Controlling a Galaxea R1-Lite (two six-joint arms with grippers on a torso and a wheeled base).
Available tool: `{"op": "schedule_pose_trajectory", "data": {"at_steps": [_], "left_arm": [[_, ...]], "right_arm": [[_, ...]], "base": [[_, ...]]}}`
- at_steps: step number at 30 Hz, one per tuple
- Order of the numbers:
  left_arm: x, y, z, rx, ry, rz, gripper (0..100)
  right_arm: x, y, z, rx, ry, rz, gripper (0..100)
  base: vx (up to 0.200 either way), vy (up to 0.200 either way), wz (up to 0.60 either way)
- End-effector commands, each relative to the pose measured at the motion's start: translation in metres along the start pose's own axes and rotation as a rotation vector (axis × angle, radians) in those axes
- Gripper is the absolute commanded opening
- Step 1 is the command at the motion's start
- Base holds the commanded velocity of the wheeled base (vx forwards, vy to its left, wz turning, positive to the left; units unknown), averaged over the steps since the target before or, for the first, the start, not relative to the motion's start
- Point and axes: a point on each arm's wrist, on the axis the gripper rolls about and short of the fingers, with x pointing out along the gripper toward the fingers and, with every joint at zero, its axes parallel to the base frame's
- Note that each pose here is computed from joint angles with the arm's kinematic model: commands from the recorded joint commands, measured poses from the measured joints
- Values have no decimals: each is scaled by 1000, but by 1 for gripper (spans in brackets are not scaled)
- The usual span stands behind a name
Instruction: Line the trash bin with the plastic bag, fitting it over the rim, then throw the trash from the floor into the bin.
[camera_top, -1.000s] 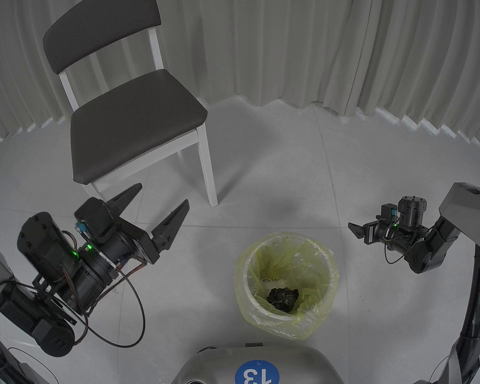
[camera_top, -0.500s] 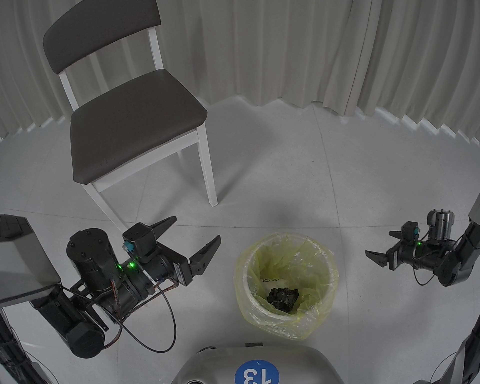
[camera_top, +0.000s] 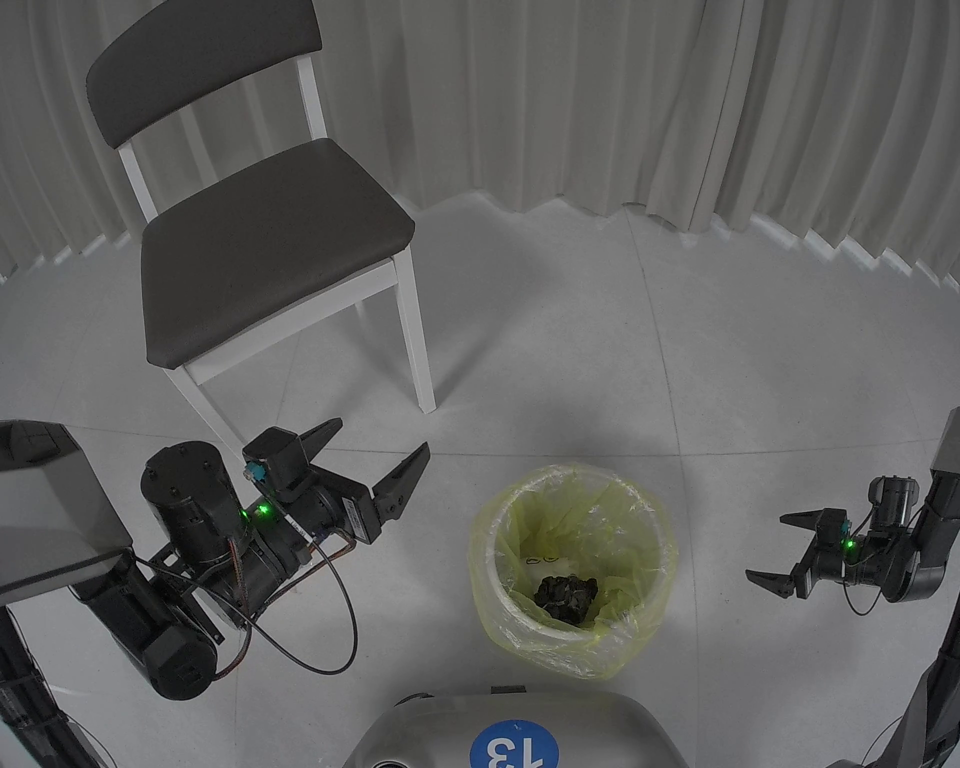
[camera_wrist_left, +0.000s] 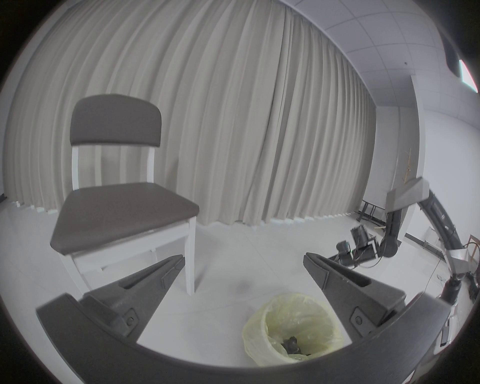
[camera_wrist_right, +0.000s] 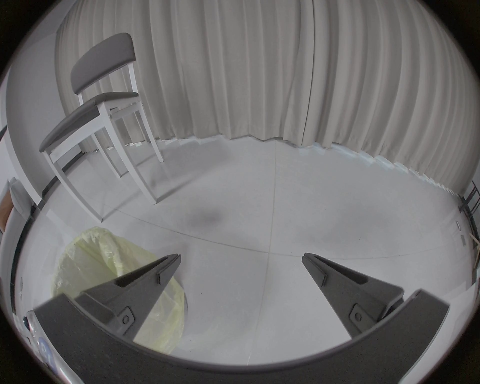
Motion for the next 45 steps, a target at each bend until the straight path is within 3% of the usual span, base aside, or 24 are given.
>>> {"op": "schedule_pose_trajectory", "data": {"at_steps": [1,9,16,37,38,45], "left_arm": [[0,4,2,-2,-17,22,100],[0,7,1,-20,-16,32,100],[0,7,2,-18,-19,35,100],[-3,6,10,-16,-47,32,100],[-3,6,10,-16,-47,32,100],[-3,7,10,-15,-48,34,100]], "right_arm": [[20,18,-18,14,24,89,100],[52,42,-7,-57,-13,188,100],[88,47,-14,-87,-22,249,100],[125,60,12,-166,-80,319,100],[126,61,13,-168,-80,322,0],[131,57,17,-171,-97,313,0]], "base": [[0,0,0],[0,0,0],[0,0,0],[0,0,0],[0,0,0],[0,0,0]]}}
